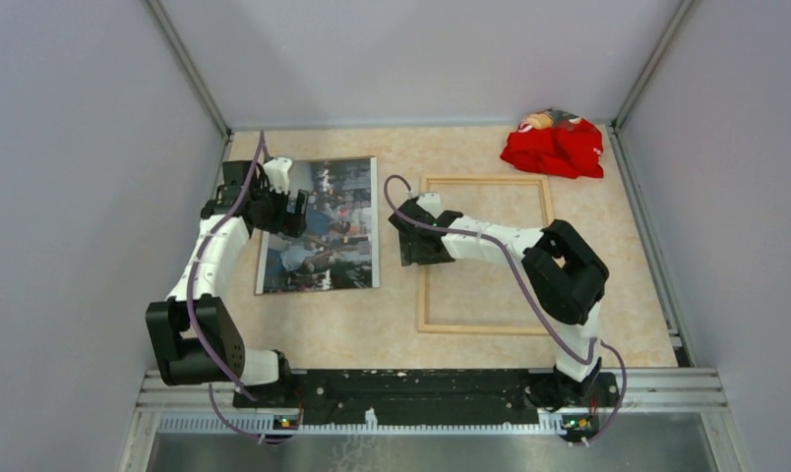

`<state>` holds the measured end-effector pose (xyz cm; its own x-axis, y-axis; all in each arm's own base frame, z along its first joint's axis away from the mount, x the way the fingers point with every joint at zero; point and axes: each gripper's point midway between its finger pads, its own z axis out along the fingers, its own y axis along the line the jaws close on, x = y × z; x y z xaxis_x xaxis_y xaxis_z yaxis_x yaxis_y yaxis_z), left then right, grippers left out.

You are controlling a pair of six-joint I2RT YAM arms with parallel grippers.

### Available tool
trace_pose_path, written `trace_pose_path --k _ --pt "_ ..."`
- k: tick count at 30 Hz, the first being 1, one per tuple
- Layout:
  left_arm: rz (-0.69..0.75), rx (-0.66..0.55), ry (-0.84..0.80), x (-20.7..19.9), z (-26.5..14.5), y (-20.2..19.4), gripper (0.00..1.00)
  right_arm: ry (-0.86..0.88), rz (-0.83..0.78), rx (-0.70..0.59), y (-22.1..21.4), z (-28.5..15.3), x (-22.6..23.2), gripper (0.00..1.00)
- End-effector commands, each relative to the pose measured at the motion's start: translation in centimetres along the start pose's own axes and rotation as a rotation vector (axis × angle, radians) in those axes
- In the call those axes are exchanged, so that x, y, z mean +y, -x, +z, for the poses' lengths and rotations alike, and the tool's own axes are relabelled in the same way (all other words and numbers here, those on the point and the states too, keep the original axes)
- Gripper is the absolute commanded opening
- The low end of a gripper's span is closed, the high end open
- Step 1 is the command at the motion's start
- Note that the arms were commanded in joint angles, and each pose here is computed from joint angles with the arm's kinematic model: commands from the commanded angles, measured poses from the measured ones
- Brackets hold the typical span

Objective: Put the photo into the frame
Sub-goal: Move the photo frame to the center of the board, then pick up the photo frame item at the center of the board.

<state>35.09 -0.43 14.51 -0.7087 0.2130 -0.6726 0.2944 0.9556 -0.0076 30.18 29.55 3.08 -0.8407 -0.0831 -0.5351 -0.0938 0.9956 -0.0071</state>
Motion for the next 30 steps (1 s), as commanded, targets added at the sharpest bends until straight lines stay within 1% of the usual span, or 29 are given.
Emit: trace_pose_path --k 1,3,4,5,8,12,19,22,26,30 --pt "0.012 0.001 0.039 1.5 0.0 0.2 0.98 0.123 0.054 -0.156 6.5 -5.9 2.2 0.78" --pt "0.002 0.002 0.043 2.3 0.2 0.3 0.98 0.180 0.060 -0.169 7.5 -7.0 3.4 0.90" --pt "-0.009 -0.002 0.052 3.0 0.1 0.4 0.98 0.204 0.063 -0.171 7.9 -7.3 3.9 0.93" --pt "-0.019 -0.009 0.059 3.7 0.0 0.6 0.98 0.234 0.069 -0.173 8.6 -7.7 4.8 0.95" --pt "-0.042 -0.020 0.118 6.8 -0.1 0.7 0.98 0.312 0.078 -0.152 9.1 -7.9 7.0 0.97" --pt "-0.070 -0.004 0.259 11.9 -0.1 -0.2 0.98 0.432 0.088 -0.115 9.1 -6.7 10.3 0.97" --pt "-0.099 0.055 0.440 17.4 1.6 -3.3 0.98 0.453 0.139 -0.035 9.2 -2.1 11.6 0.96" --pt "-0.103 0.079 0.469 18.2 2.6 -4.4 0.98 0.457 0.158 -0.030 9.7 -0.7 11.4 0.96" --pt "-0.130 0.078 0.390 17.2 4.2 -4.7 0.98 0.444 0.160 -0.016 10.2 0.9 11.1 0.96" --pt "-0.139 0.069 0.334 16.3 5.1 -4.7 0.98 0.439 0.165 0.018 9.7 2.7 11.1 0.96"
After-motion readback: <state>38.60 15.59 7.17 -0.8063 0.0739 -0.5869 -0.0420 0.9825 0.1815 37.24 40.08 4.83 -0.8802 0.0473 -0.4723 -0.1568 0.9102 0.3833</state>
